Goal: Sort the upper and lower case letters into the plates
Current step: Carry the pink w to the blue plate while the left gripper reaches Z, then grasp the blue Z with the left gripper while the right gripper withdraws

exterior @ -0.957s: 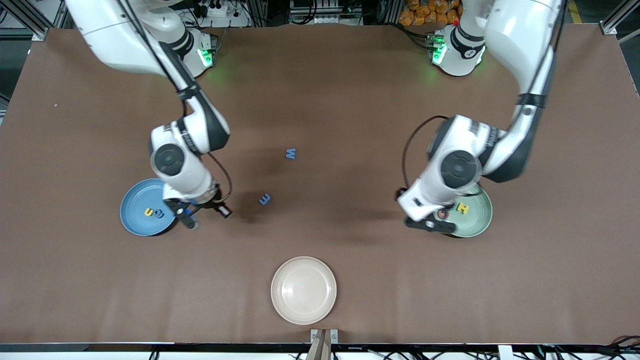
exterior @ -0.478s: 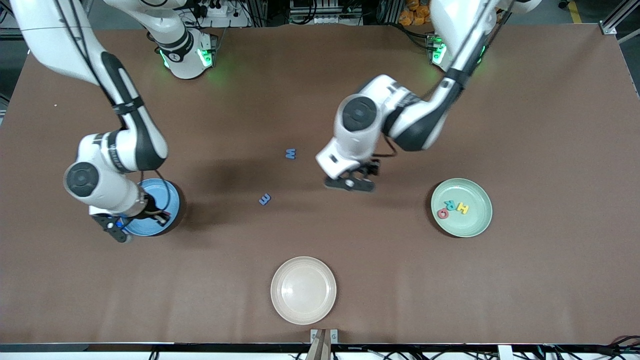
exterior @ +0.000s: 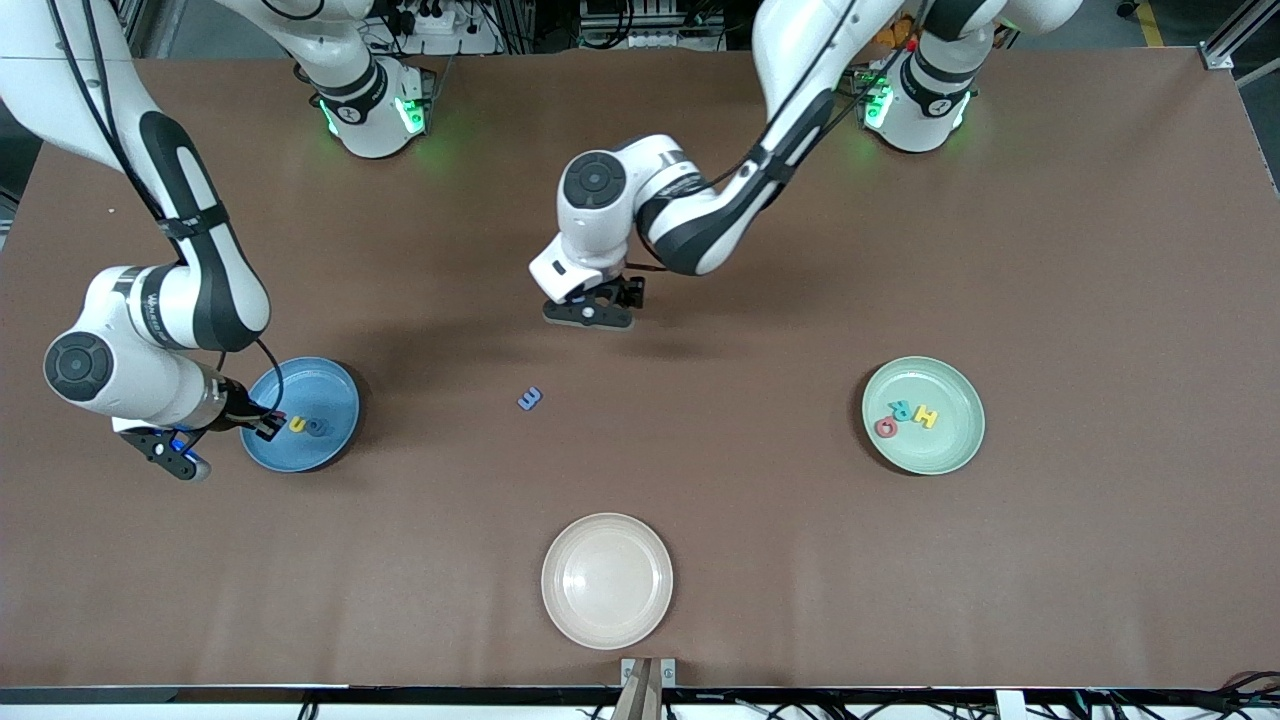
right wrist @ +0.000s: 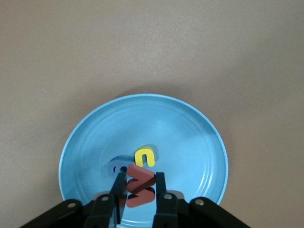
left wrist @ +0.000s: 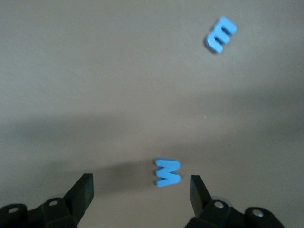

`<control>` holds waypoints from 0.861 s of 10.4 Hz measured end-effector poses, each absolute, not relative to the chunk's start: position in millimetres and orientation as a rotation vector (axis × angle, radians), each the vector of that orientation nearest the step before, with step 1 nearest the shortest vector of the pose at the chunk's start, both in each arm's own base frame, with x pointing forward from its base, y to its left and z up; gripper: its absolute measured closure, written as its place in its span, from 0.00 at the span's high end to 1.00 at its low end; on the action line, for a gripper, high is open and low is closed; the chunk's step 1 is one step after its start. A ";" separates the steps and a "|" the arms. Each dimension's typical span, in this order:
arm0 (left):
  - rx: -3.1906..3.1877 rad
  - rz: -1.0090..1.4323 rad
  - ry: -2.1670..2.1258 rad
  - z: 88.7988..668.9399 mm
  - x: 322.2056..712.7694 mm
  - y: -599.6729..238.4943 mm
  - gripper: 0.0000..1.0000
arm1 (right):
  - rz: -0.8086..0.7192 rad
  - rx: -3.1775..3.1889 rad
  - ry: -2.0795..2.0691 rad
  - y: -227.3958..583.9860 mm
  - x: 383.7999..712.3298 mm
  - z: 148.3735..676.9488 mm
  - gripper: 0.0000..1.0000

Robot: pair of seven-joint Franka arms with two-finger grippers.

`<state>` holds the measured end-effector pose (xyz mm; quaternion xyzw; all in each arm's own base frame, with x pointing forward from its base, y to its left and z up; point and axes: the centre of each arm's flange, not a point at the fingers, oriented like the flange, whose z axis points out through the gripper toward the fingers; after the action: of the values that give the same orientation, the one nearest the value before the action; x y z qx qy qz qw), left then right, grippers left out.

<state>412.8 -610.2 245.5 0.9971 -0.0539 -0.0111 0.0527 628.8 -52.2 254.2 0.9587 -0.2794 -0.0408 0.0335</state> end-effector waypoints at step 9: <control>3.076 -0.030 -0.043 183.2 381.7 -639.7 0.74 | -0.133 2.959 -0.799 -27.4 629.5 253.7 1.00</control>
<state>381.7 -639.7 183.2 0.9993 -0.0139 -0.0098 0.0326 629.5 -27.4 253.7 0.9638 -0.2604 -0.0434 0.0367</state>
